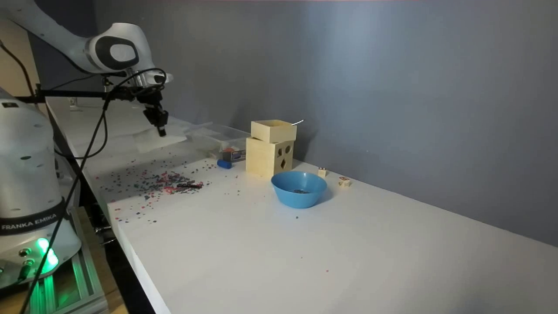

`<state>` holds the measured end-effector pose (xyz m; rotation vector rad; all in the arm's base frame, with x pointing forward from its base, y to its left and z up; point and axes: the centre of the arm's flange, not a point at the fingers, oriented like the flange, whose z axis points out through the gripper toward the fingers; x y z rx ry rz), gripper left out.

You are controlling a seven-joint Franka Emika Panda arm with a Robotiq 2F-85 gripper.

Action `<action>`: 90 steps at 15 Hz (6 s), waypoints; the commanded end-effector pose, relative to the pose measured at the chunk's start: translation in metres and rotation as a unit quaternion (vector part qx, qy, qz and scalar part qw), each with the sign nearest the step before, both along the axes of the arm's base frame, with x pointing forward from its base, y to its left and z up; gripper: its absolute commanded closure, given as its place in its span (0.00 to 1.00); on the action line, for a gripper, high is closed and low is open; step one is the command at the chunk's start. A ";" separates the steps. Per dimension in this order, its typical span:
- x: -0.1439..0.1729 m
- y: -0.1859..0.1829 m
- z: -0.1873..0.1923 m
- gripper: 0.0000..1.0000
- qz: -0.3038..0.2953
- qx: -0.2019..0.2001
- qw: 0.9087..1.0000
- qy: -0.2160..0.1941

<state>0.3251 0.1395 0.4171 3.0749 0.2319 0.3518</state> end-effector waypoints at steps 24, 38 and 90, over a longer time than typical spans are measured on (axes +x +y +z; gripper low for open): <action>0.092 0.034 0.003 1.00 -0.172 0.036 0.983 0.049; 0.018 0.009 0.030 1.00 -0.068 -0.008 0.997 0.032; 0.017 0.275 -0.038 1.00 -0.179 0.061 0.979 0.077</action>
